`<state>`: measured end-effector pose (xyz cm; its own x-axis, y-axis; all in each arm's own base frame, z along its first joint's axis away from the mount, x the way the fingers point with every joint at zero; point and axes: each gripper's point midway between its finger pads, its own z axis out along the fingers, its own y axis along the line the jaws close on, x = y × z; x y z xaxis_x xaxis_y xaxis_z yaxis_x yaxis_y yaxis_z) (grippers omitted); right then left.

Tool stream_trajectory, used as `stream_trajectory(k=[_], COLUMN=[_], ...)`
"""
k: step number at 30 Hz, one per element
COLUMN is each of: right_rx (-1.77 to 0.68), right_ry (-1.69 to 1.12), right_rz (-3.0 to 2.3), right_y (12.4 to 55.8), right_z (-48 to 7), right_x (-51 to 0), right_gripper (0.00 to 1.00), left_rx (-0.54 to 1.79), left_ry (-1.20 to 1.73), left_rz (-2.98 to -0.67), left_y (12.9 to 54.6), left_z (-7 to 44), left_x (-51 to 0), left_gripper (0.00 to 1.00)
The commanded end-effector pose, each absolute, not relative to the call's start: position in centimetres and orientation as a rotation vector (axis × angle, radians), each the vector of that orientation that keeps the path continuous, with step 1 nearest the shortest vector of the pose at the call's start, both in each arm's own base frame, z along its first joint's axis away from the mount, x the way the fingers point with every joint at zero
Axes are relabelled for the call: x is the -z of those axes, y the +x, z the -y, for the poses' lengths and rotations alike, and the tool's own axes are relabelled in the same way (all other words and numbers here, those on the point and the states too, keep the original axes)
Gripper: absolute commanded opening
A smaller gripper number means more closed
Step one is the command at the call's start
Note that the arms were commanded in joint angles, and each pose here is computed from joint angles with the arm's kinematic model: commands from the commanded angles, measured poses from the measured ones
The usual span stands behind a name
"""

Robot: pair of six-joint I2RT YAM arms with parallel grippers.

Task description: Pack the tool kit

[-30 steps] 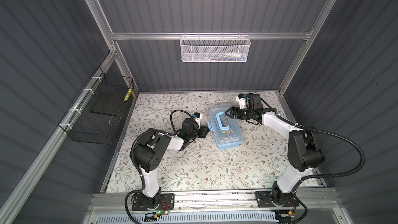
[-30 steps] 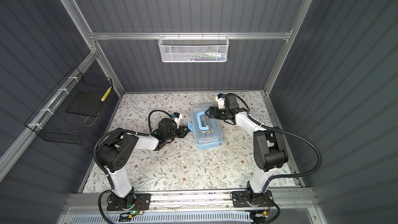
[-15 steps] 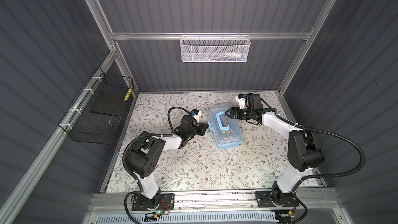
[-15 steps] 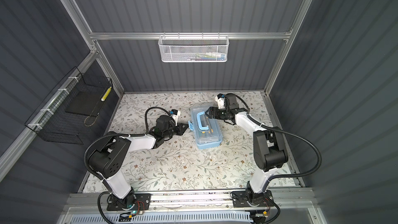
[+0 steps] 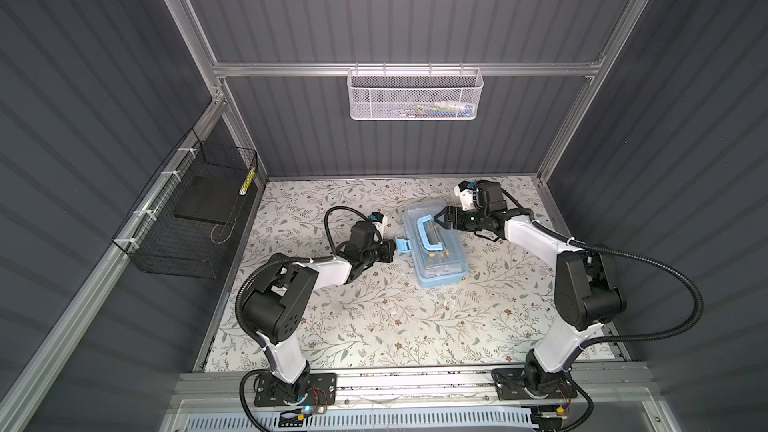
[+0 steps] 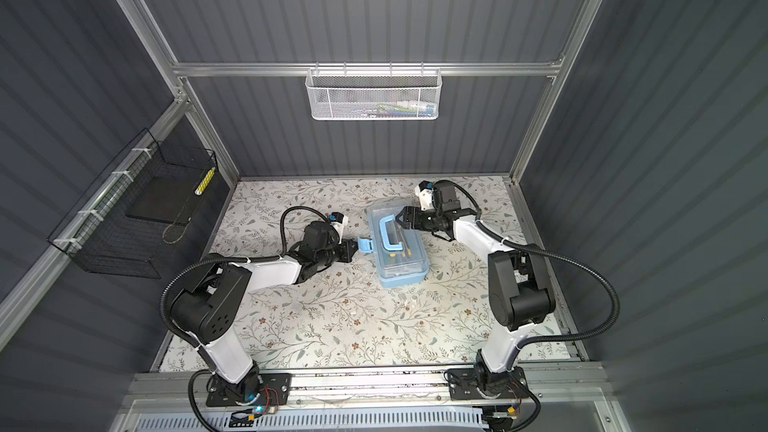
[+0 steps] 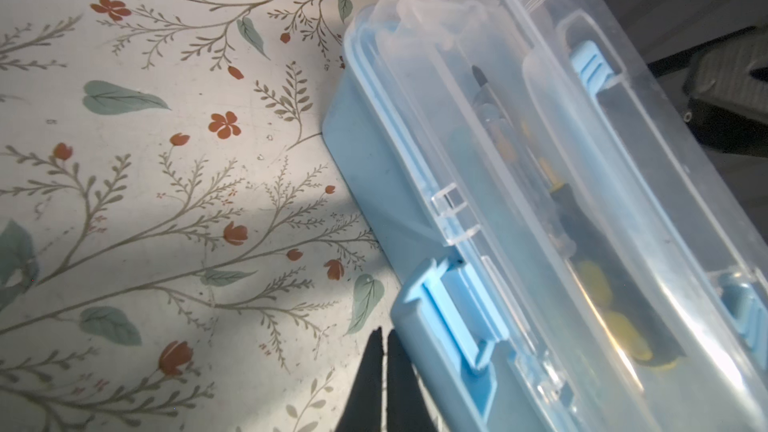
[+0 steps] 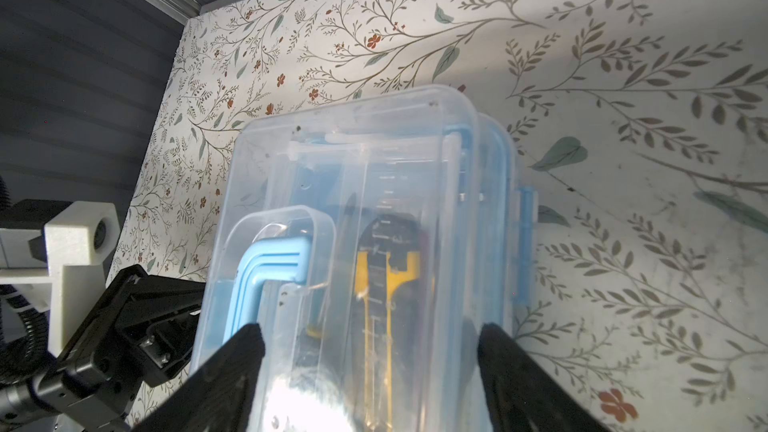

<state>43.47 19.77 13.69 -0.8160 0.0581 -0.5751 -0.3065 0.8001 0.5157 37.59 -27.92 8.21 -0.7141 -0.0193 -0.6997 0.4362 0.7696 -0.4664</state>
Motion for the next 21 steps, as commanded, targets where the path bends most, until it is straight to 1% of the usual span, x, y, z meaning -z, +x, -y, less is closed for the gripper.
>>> stream_trajectory(k=[1,7,13,21], right_rx=[-0.911,-0.904,-0.906,-0.891], right_ry=[-0.230,-0.233,-0.233,-0.245], right_rz=[-2.527,-2.535,-2.540,-2.554], right_y=[40.5,40.5,40.4,40.3], right_z=[-21.9,-21.9,-22.0,-22.1], right_x=[-10.8,-10.7,-10.4,-10.0], right_gripper=[0.83,0.83,0.83,0.83], left_rx=[0.789,0.726,0.794,0.645], left_ry=[0.339,0.348,0.363,0.406], left_rz=[-2.235,-2.273,-2.243,-2.328], left_y=[38.0,38.7,38.7,38.7], left_z=[28.0,27.8,29.3,29.9], left_x=[-8.8,-8.7,-9.9,-10.2], left_gripper=[0.07,0.04,0.03,0.00])
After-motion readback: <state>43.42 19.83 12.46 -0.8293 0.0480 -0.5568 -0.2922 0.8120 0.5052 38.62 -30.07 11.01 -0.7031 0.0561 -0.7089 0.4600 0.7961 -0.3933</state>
